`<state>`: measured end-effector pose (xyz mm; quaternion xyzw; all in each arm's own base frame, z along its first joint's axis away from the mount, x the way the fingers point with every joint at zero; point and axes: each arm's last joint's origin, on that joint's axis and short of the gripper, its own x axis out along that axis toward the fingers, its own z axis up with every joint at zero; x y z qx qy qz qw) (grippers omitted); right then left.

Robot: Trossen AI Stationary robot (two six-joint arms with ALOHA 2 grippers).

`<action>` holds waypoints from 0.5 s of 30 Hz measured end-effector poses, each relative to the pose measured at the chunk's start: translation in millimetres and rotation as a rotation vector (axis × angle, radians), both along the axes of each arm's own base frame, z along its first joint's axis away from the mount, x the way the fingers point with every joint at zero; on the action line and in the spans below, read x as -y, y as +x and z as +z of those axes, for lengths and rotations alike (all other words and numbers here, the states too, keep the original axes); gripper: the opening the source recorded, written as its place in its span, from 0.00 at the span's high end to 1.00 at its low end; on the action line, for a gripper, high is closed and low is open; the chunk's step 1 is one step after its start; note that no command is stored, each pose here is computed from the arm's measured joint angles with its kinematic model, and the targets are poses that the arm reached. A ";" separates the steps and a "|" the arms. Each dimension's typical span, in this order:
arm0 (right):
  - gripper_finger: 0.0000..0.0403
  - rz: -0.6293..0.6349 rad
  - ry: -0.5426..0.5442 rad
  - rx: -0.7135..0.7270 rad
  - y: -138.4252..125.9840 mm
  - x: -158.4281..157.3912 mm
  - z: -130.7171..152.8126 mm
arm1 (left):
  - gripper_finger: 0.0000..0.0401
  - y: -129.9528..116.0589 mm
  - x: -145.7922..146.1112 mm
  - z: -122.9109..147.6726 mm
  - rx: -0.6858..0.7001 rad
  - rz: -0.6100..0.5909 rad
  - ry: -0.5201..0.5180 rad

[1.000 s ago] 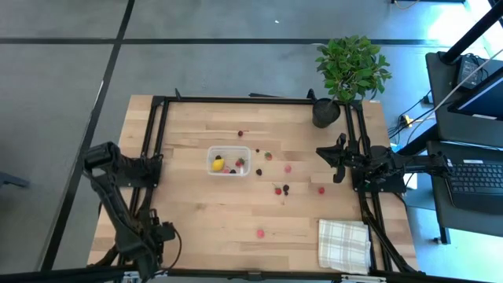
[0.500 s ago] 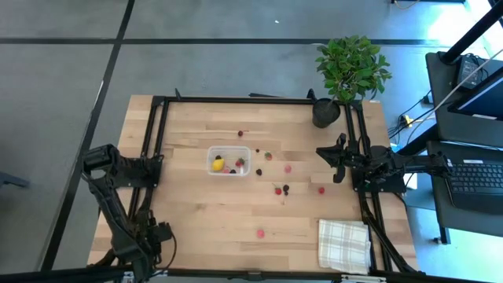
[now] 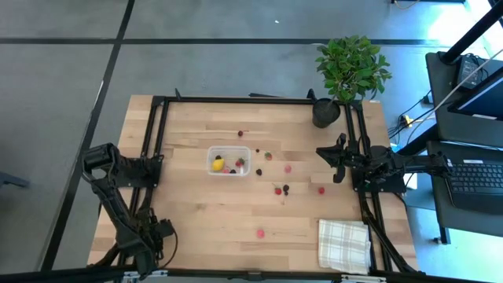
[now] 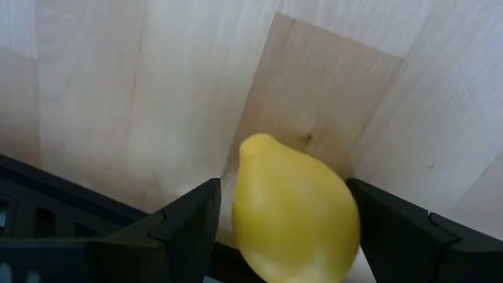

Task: Pick and placing Produce into tupperware
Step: Put the lemon into the transparent bin

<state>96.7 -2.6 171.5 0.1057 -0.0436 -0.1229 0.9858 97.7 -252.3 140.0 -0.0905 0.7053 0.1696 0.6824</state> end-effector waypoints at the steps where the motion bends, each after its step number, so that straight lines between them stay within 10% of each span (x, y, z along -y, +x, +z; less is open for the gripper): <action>1: 0.87 0.000 0.000 0.000 0.0 0.0 0.0 | 0.34 0.0 0.0 0.0 0.000 0.000 -0.001; 15: 0.87 0.000 0.000 0.000 0.0 0.0 -0.1 | 0.34 0.4 1.0 -0.9 0.004 -0.001 -0.011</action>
